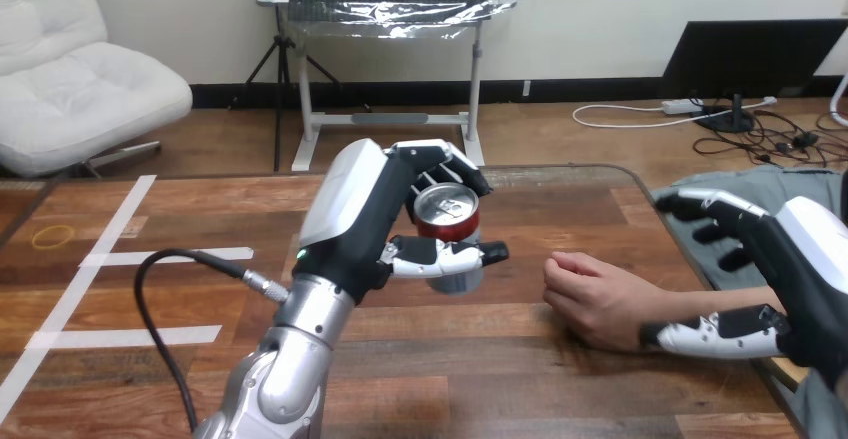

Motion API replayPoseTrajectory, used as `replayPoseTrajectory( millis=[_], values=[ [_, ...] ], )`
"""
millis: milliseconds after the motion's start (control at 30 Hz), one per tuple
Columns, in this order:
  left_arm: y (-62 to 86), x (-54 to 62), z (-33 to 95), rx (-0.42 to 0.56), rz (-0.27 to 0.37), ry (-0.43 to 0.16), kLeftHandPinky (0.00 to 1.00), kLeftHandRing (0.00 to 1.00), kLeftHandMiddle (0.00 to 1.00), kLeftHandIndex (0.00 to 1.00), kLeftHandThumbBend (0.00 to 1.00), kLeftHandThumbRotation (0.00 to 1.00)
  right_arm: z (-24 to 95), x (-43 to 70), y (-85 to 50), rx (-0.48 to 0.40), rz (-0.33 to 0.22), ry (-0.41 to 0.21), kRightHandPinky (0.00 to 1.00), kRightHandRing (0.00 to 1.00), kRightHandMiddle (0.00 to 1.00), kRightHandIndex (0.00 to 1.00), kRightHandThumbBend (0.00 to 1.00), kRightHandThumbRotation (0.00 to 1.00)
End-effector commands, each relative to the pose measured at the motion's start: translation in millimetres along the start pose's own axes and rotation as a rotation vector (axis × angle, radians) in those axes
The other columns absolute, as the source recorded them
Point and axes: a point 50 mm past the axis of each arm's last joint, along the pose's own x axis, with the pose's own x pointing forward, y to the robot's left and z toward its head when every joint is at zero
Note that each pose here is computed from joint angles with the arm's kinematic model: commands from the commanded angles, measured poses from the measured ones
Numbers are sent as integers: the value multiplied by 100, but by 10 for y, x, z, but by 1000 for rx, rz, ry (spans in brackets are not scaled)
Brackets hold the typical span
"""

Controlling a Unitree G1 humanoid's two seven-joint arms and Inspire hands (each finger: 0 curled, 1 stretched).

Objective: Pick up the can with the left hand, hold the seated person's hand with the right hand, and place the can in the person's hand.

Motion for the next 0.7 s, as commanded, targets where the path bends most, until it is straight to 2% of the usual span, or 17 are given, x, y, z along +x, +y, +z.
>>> replayPoseTrajectory(
  millis=[0, 267, 400, 667],
  values=[
    [146, 245, 278, 7, 59, -131, 33, 38, 45, 49, 62, 0, 83, 136, -245, -128, -15, -28, 69, 80, 84, 82, 85, 0],
    [126, 264, 307, 10, 55, -138, 33, 38, 45, 49, 63, 0, 25, 230, -287, -205, 63, 28, 70, 81, 85, 82, 87, 0],
    [111, 273, 323, 7, 54, -141, 33, 38, 45, 49, 63, 0, -39, 299, -311, -271, 119, 65, 71, 82, 85, 82, 88, 0],
    [91, 276, 335, -2, 52, -142, 33, 38, 45, 49, 64, 0, -141, 414, -343, -346, 195, 124, 74, 83, 86, 82, 87, 0]
  ],
)
